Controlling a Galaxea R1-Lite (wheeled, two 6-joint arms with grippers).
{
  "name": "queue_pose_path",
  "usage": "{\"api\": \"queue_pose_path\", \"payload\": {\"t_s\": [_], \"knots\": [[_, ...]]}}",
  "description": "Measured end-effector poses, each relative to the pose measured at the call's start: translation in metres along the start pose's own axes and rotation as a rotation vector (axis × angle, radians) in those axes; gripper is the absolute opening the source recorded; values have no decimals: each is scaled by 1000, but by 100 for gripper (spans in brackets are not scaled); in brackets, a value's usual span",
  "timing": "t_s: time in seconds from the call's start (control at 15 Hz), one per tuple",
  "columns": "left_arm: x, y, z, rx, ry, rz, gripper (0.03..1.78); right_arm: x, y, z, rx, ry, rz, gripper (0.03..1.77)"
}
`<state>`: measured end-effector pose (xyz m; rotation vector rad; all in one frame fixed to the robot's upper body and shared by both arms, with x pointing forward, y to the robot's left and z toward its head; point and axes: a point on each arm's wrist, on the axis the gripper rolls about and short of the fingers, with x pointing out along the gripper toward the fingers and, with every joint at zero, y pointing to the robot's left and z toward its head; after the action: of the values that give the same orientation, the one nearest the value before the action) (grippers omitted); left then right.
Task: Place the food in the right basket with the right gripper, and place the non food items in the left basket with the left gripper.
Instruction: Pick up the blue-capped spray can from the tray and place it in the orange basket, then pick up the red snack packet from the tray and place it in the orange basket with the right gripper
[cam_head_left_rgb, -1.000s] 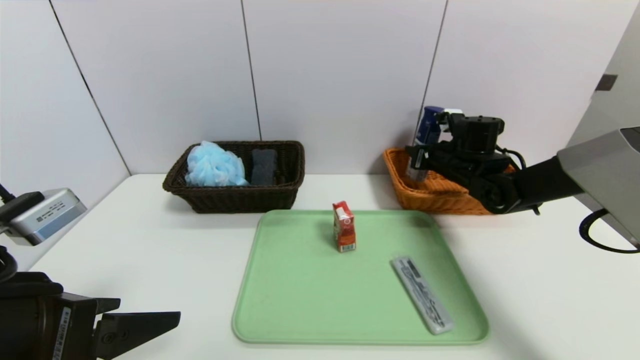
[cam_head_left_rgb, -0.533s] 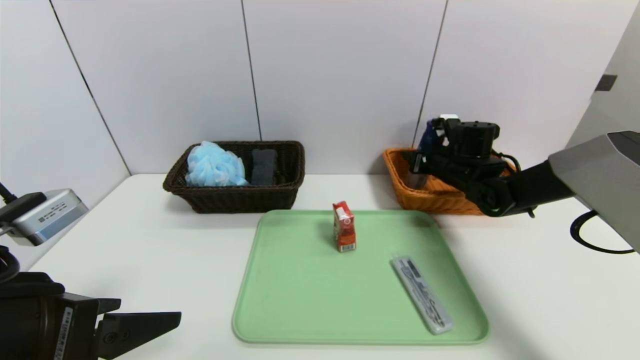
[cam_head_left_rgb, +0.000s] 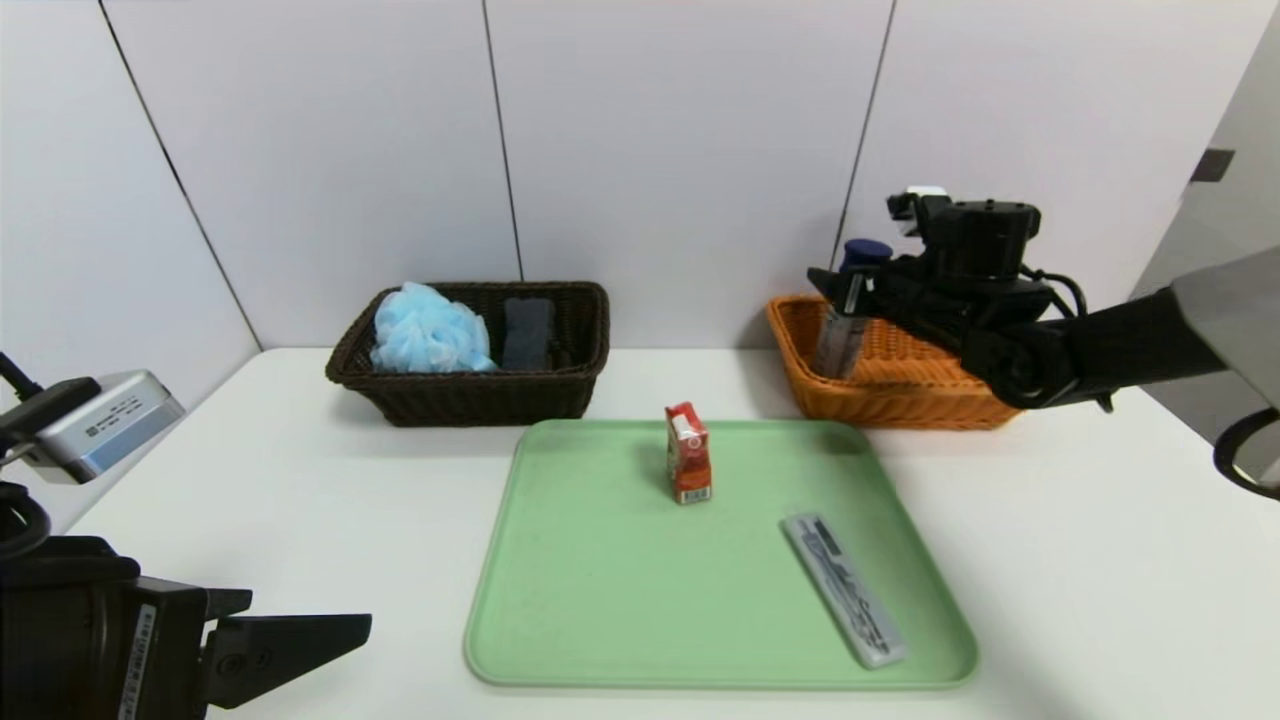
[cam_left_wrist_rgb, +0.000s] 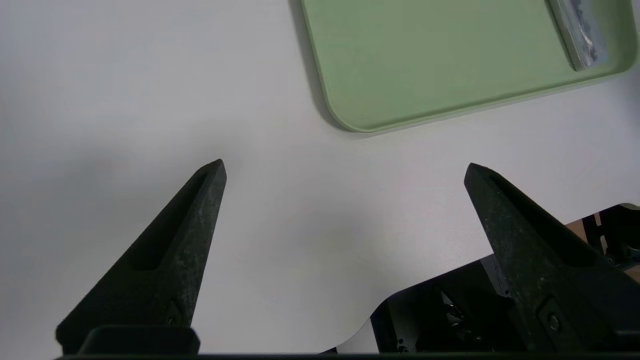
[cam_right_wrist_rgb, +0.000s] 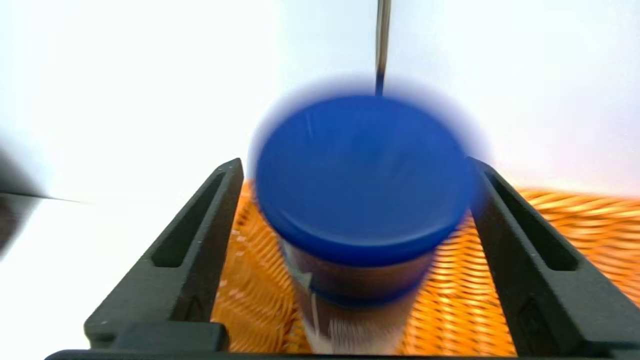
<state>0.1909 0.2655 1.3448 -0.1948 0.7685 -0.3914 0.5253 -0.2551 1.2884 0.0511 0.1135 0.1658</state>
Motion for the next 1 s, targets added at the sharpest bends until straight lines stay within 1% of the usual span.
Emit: {"api": "queue_pose_path", "payload": {"t_s": [0.13,0.4,0.53,0.6,0.8,0.93,1.0], "knots": [[1,-1,1,0,-5,-2,169,-22,1,27,0,9,0,155],[3,-1,2,0,-6,-3,169,-83,9,90,-2,63,9,162],[3,-1,2,-1,-4,-2,169,-117,18,119,-1,105,33,164],[3,-1,2,-1,-4,-1,169,-134,29,129,3,138,64,165],[3,-1,2,-5,-13,-2,169,-168,65,140,49,247,174,167],[3,-1,4,-7,-19,12,169,-178,86,139,68,315,230,168],[5,-1,5,-9,-29,39,169,-178,96,134,61,365,244,168]]}}
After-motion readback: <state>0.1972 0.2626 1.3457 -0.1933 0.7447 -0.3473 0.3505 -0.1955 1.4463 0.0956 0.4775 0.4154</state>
